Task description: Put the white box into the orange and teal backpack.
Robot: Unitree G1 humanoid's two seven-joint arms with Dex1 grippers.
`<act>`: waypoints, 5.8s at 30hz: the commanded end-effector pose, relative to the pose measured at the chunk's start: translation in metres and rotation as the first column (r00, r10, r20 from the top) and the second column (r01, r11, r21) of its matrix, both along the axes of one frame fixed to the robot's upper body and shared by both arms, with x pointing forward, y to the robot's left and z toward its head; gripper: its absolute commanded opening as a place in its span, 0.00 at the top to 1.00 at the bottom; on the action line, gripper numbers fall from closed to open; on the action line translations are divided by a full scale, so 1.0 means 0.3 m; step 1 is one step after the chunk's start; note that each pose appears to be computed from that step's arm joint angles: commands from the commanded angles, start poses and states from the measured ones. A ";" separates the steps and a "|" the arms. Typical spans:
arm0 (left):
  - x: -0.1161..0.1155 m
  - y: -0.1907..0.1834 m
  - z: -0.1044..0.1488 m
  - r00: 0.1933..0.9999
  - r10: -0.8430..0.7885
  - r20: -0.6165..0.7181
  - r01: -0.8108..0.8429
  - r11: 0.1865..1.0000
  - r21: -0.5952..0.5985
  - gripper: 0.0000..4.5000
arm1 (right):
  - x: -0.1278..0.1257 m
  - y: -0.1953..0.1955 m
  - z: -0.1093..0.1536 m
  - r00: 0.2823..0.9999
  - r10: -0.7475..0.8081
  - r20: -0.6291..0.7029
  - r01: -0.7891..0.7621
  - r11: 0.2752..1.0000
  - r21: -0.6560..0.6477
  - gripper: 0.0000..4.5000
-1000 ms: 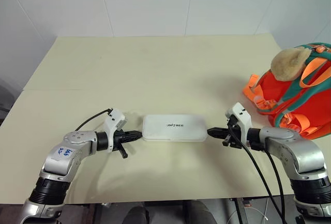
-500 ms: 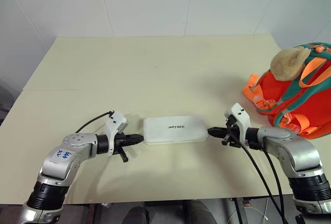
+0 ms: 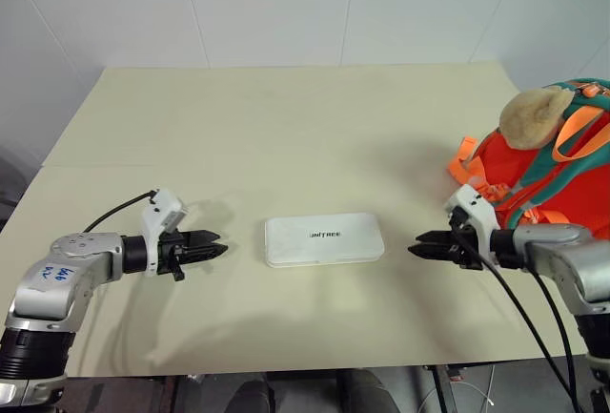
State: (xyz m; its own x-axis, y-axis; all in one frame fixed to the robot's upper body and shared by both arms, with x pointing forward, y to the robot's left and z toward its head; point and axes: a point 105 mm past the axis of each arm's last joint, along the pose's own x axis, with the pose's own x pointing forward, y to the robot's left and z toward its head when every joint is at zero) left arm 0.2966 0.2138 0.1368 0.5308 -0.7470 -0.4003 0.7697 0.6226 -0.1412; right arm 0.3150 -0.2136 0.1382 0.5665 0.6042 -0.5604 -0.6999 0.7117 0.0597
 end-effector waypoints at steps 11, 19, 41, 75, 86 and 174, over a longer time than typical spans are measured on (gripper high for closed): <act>0.002 -0.062 -0.002 0.893 0.008 -0.451 -0.125 0.965 -0.229 0.01 | 0.012 0.122 0.146 0.967 -0.070 -0.244 0.124 0.969 0.213 0.00; 0.020 -0.117 -0.038 0.876 0.014 -0.482 -0.149 0.958 -0.243 0.01 | 0.011 0.182 0.140 0.962 -0.021 -0.274 0.091 0.965 0.246 0.00; -0.012 -0.231 -0.052 0.833 -0.089 -0.547 -0.090 0.952 -0.293 0.01 | 0.010 0.230 0.057 0.938 -0.004 -0.347 0.095 0.965 0.244 0.00; -0.004 -0.259 -0.075 0.716 -0.228 -0.660 -0.100 0.902 -0.420 0.01 | -0.073 0.286 0.016 0.931 0.162 -0.326 -0.067 0.956 0.284 0.00; 0.017 -0.311 -0.077 0.736 -0.235 -0.635 -0.116 0.880 -0.461 0.01 | -0.079 0.298 0.017 0.932 0.179 -0.314 -0.079 0.949 0.306 0.00; -0.058 -0.255 0.253 0.880 -0.346 0.326 0.459 0.796 -0.394 0.68 | -0.040 -0.396 0.216 0.450 -0.780 0.435 0.613 0.624 0.485 0.00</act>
State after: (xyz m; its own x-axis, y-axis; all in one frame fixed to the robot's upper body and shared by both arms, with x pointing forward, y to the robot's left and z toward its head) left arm 0.2860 0.1359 0.1982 0.2045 -0.9744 0.0931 0.9680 0.1872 -0.1671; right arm 0.3008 -0.3317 0.1960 0.9924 -0.1005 0.0705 0.0951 0.9926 0.0756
